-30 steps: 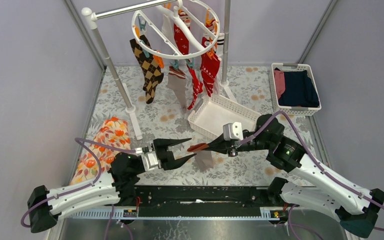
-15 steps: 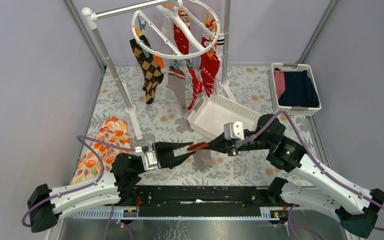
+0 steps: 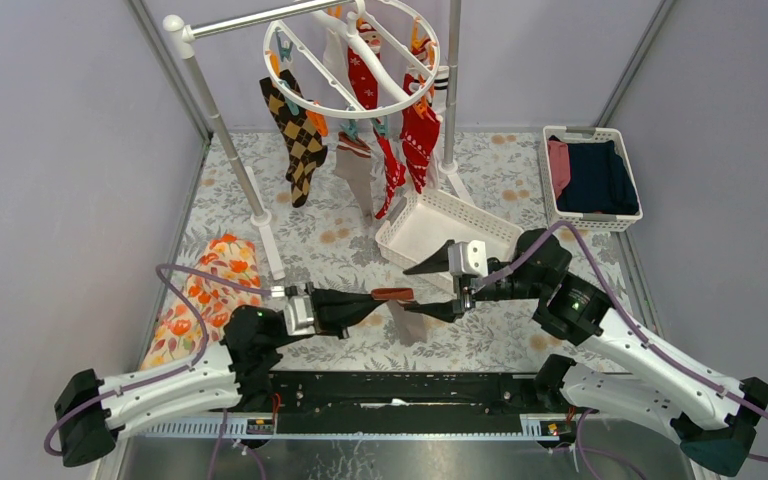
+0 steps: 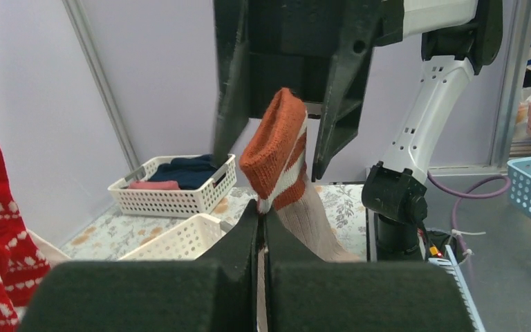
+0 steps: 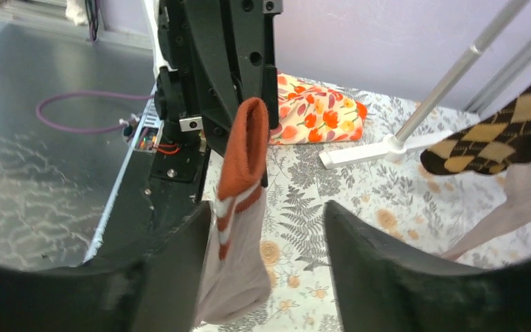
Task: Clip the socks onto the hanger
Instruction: Pick up the sock from the bin, then rotate the hanger at the clothesline.
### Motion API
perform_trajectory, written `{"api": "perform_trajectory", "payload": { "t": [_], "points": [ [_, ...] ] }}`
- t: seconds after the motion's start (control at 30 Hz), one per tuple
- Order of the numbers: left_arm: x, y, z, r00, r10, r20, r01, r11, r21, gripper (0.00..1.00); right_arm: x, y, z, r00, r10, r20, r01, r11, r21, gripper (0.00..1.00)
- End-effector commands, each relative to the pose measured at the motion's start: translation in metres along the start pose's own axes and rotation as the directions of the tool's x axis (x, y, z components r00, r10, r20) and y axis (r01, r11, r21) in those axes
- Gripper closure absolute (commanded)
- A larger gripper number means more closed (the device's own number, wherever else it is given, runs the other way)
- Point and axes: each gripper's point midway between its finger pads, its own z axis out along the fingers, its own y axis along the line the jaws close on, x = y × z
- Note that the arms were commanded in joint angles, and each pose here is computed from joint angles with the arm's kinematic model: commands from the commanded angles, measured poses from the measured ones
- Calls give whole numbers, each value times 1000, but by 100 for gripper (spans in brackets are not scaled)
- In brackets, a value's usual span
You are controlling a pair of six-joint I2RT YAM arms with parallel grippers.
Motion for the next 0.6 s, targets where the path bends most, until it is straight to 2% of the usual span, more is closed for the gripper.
{"api": "perform_trajectory", "payload": {
  "t": [0.0,0.1,0.3,0.4,0.57],
  "points": [
    [-2,14,-8,995,-90,-45,85,991,-104,100,-18,-23,-10,999,-35,33,29,987,160,24],
    [6,31,-22,975,-175,-138,138,960,-245,100,-32,-48,-23,997,-73,35,59,948,313,13],
    [5,72,-58,933,-261,-247,94,841,-533,100,-45,-88,-6,995,-85,60,53,910,412,13],
    [-1,91,-75,927,-267,-264,39,767,-640,100,-55,-114,9,991,-99,86,48,885,463,13],
    [-7,111,-93,940,-246,-235,-10,672,-741,100,-82,-150,28,972,-171,159,62,847,528,14]
  ]
}}
